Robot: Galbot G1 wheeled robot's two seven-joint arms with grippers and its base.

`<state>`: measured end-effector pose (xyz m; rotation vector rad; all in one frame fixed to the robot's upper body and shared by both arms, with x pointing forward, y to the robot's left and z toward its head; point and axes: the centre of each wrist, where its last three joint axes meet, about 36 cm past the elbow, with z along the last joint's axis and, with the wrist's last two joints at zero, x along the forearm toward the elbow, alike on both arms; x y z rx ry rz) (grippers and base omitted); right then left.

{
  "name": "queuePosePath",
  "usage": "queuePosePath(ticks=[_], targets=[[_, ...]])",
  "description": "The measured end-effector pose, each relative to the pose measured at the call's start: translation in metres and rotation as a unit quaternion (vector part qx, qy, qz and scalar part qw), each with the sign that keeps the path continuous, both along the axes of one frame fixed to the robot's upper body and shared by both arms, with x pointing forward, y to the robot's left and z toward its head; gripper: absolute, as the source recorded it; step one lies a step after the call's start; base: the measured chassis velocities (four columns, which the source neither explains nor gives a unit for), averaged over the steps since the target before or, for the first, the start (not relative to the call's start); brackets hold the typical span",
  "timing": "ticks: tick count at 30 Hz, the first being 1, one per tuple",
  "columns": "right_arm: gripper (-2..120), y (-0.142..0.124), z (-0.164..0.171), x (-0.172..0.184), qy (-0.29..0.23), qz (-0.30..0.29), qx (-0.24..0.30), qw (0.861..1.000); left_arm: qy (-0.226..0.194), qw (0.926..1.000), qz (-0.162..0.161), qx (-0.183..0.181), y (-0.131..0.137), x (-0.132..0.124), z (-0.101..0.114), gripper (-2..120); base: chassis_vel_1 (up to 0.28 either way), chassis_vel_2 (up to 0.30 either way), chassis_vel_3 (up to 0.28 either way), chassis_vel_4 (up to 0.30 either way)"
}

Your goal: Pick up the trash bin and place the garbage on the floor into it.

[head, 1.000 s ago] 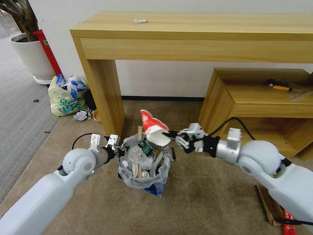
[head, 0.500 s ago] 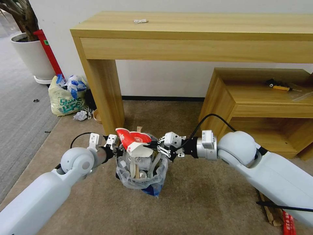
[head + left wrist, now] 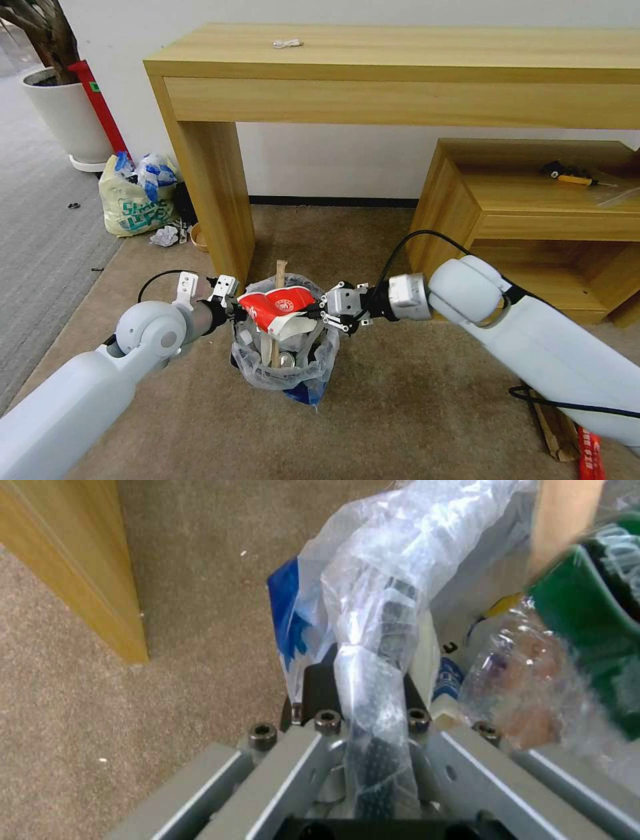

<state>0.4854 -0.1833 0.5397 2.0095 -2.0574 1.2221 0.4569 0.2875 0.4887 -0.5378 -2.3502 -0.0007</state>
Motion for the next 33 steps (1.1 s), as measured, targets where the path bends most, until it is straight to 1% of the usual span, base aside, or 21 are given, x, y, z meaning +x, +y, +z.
queuePosePath(ticks=[5,12,16,21,24,25,28,29,30,32,33], targets=[[0,0.005,-0.013,0.005,-0.007,0.006,-0.014,1.000,0.000,1.0000,-0.001,0.000,-0.001,0.000,0.000,0,0.000,0.000,0.000,0.000],[0,0.004,-0.033,0.010,0.002,-0.008,-0.020,1.000,0.001,1.0000,-0.003,-0.003,-0.002,0.000,-0.001,0,0.000,0.000,0.000,0.000],[0,0.003,-0.041,0.012,0.003,-0.025,-0.013,1.000,0.002,1.0000,-0.004,-0.004,-0.003,-0.001,-0.001,0,0.000,0.000,0.000,0.000],[0,0.004,-0.044,0.012,-0.003,-0.045,0.004,0.999,0.002,1.0000,-0.004,-0.004,-0.003,-0.001,-0.002,0,0.000,0.000,0.000,0.000],[15,0.001,-0.041,0.011,-0.010,-0.061,0.019,0.998,0.002,1.0000,-0.004,-0.004,-0.003,-0.002,-0.002,0,0.000,0.000,0.000,0.000],[15,0.001,-0.041,0.011,-0.010,-0.061,0.019,0.998,0.002,1.0000,-0.004,-0.004,-0.003,-0.002,-0.002,0,0.000,0.000,0.000,0.000],[28,-0.002,-0.039,0.009,-0.008,-0.068,0.027,0.997,0.003,1.0000,-0.005,-0.004,-0.003,-0.002,-0.003,0,0.000,0.000,0.000,0.000],[28,-0.002,-0.039,0.009,-0.008,-0.068,0.027,0.997,0.003,1.0000,-0.005,-0.004,-0.003,-0.002,-0.003,0,0.000,0.000,0.000,0.000],[35,-0.004,-0.039,0.008,-0.007,-0.071,0.030,0.997,0.003,1.0000,-0.005,-0.004,-0.003,-0.002,-0.003,0,0.000,0.000,0.000,0.000],[43,-0.005,-0.039,0.007,-0.006,-0.075,0.034,0.997,0.003,1.0000,-0.005,-0.004,-0.003,-0.003,-0.003,0,0.000,0.000,0.000,0.000],[43,-0.005,-0.039,0.007,-0.006,-0.075,0.034,0.997,0.003,1.0000,-0.005,-0.004,-0.003,-0.003,-0.003,0,0.000,0.000,0.000,0.000]])
